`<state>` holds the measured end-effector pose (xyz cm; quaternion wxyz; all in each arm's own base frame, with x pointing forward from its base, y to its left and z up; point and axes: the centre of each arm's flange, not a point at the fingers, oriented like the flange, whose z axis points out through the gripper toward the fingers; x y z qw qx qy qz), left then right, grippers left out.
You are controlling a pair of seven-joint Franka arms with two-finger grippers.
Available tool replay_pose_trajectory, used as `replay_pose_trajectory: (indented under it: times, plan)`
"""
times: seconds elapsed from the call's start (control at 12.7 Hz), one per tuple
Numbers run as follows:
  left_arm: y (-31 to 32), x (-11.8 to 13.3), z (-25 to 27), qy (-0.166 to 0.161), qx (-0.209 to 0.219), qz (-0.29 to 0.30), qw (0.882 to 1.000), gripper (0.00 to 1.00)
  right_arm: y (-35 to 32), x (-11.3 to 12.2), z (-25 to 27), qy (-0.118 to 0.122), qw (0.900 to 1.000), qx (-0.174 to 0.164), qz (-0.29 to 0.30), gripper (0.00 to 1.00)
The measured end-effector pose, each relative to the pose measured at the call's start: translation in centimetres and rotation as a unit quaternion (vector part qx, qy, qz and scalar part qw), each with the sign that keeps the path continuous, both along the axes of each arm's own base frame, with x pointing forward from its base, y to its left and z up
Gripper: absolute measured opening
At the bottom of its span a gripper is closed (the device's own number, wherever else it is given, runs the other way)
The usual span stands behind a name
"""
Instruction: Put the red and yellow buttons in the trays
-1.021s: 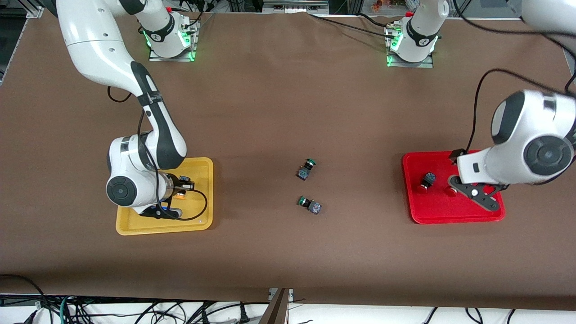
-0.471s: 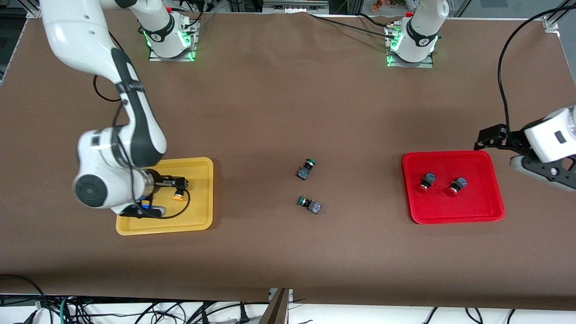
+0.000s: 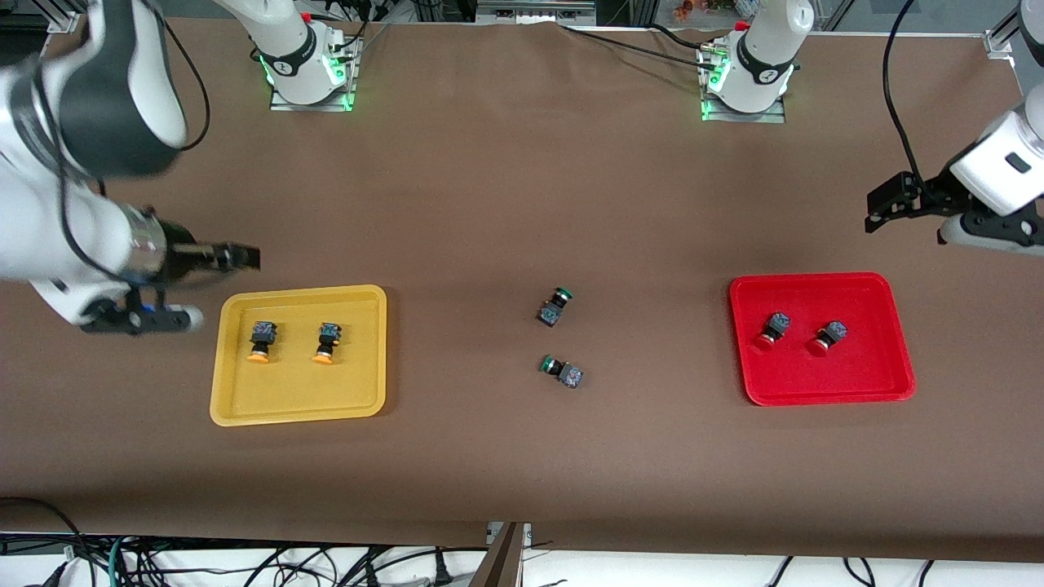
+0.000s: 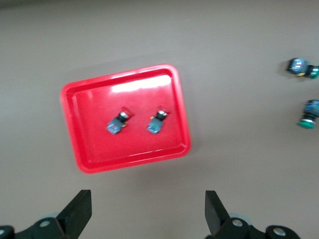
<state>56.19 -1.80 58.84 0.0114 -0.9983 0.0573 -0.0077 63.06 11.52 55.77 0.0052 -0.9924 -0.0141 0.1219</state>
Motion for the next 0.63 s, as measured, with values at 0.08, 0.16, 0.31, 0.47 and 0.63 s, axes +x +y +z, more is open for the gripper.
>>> replay_pose_trajectory:
  times: [0.08, 0.16, 0.31, 0.47, 0.63]
  plan:
    - [0.3, -0.3, -0.2, 0.001, 0.001, 0.008, 1.0, 1.0, -0.2, -1.6, 2.6, -0.007, 1.0, -0.004, 0.004, 1.0]
    - [0.7, -0.3, -0.6, 0.001, 0.001, 0.012, 1.0, 1.0, -0.8, -3.2, 4.8, -0.018, 1.0, -0.008, 0.003, 1.0]
    - [1.0, 0.0, -1.1, 0.005, 0.0, 0.015, 1.0, 1.0, -3.5, -6.4, 9.5, -0.049, 0.999, -0.007, -0.013, 1.0]
    - [1.1, 0.1, -1.3, 0.015, 0.0, 0.015, 1.0, 1.0, -5.5, -9.1, 12.3, -0.068, 0.997, -0.005, -0.024, 1.0]
    - [1.1, 0.2, -1.5, 0.022, 0.0, 0.016, 1.0, 1.0, -6.1, -10.7, 12.7, -0.068, 0.997, -0.015, -0.017, 1.0]
